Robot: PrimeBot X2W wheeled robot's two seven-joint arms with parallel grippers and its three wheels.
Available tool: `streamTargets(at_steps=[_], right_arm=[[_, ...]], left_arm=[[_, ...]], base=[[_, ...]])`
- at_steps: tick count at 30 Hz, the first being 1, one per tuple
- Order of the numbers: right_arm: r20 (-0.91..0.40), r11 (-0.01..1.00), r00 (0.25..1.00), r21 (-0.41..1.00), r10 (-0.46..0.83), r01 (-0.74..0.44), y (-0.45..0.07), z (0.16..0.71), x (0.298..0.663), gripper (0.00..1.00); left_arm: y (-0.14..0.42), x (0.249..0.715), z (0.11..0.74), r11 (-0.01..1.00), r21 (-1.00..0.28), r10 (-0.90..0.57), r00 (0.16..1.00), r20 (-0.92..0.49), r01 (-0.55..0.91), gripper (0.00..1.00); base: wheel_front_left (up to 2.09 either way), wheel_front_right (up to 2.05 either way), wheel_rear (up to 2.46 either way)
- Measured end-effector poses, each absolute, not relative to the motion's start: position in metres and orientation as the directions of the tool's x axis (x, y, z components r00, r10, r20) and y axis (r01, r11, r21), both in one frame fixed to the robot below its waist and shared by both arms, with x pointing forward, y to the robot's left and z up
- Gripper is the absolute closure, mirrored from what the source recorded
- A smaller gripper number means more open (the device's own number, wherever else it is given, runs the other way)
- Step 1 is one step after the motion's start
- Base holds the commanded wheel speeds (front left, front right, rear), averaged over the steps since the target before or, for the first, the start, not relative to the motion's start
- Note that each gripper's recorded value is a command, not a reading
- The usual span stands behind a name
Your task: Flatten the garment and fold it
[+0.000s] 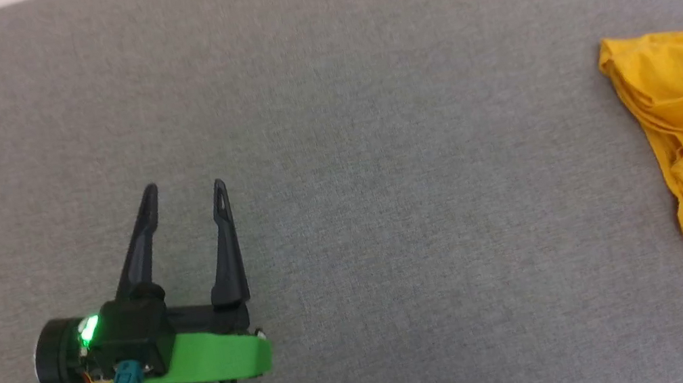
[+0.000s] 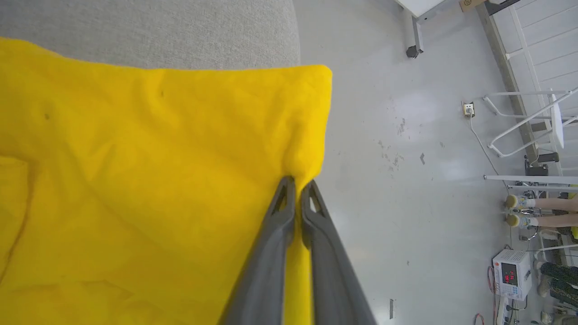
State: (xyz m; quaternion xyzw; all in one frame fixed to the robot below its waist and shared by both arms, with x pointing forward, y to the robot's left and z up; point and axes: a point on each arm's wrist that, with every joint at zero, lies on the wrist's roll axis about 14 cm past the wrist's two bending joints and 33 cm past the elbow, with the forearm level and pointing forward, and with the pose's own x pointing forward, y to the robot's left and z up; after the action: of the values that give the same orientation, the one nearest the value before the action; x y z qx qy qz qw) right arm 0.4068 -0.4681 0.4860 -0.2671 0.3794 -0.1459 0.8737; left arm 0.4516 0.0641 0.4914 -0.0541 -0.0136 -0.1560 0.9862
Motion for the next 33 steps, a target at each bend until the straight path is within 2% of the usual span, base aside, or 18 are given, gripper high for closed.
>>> streamTargets(at_steps=[11, 13, 14, 16, 25, 28, 33], right_arm=[[-0.651, 0.805, 0.565, -0.591, -0.508, 0.044, -0.491, 0.424, 0.409, 1.0], [-0.66, 0.806, 0.546, -0.59, -0.516, 0.049, -0.494, 0.415, 0.409, 0.92], [-0.662, 0.806, 0.542, -0.59, -0.518, 0.049, -0.494, 0.412, 0.409, 0.51], [-0.664, 0.803, 0.534, -0.594, -0.523, 0.047, -0.495, 0.408, 0.411, 0.0], [-0.629, 0.798, 0.567, -0.596, -0.532, 0.088, -0.497, 0.426, 0.413, 0.0], [-0.597, 0.807, 0.605, -0.575, -0.526, 0.134, -0.496, 0.44, 0.416, 0.0], [-0.496, 0.843, 0.723, -0.49, -0.48, 0.223, -0.479, 0.469, 0.425, 0.0]], left_arm=[[0.059, 0.476, 0.462, 0.946, -0.067, -0.316, 0.949, 0.007, 0.316, 0.0], [0.059, 0.478, 0.456, 0.947, -0.065, -0.316, 0.949, -0.003, 0.316, 0.0], [0.059, 0.478, 0.454, 0.947, -0.066, -0.317, 0.948, -0.009, 0.316, 0.0], [0.06, 0.479, 0.45, 0.947, -0.065, -0.316, 0.949, -0.016, 0.314, 0.0], [0.062, 0.477, 0.465, 0.953, -0.075, -0.292, 0.956, 0.018, 0.292, 0.0], [0.064, 0.473, 0.474, 0.955, -0.064, -0.288, 0.957, 0.039, 0.29, 0.0], [0.072, 0.458, 0.486, 0.961, -0.057, -0.266, 0.962, 0.055, 0.269, 0.0]], base=[[0.0, 0.0, 0.0], [0.0, 0.0, 0.0], [0.0, 0.0, 0.0], [0.0, 0.0, 0.0], [0.0, 0.0, 0.0], [0.0, 0.0, 0.0], [0.0, 0.0, 0.0]])
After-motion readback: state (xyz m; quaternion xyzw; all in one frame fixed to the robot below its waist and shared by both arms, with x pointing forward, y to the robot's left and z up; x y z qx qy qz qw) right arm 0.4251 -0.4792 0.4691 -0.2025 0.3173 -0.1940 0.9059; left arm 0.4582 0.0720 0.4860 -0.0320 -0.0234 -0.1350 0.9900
